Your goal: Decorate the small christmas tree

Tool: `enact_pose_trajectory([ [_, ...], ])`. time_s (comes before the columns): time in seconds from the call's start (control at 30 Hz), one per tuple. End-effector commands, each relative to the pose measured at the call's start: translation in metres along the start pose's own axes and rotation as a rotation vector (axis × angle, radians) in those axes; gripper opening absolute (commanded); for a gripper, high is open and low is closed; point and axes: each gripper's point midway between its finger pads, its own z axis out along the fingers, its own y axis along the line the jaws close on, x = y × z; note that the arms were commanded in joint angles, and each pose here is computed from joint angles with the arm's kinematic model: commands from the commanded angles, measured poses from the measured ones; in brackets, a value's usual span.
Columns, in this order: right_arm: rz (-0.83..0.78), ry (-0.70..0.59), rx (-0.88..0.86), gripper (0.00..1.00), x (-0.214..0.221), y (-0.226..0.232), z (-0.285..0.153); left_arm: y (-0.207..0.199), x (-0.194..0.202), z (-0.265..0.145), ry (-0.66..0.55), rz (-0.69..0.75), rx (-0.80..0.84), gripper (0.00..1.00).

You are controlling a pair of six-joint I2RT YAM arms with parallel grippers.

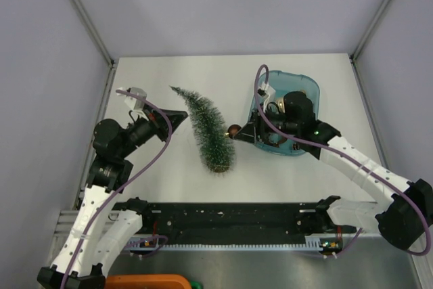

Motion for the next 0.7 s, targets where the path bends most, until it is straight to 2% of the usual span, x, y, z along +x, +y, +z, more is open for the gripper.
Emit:
enact_pose_trajectory([
  [0.0, -0.089, -0.118, -0.09, 0.1, -0.052, 0.035, 0.0, -0.007, -0.011, -0.002, -0.042, 0.024, 0.028, 0.0],
  [0.27, -0.113, -0.128, -0.119, 0.1, -0.064, 0.053, -0.002, -0.009, -0.011, -0.003, -0.046, 0.025, 0.034, 0.0],
  [0.67, -0.169, -0.12, -0.079, 0.1, -0.078, 0.05, 0.0, -0.01, -0.012, -0.004, -0.049, 0.025, 0.038, 0.0],
])
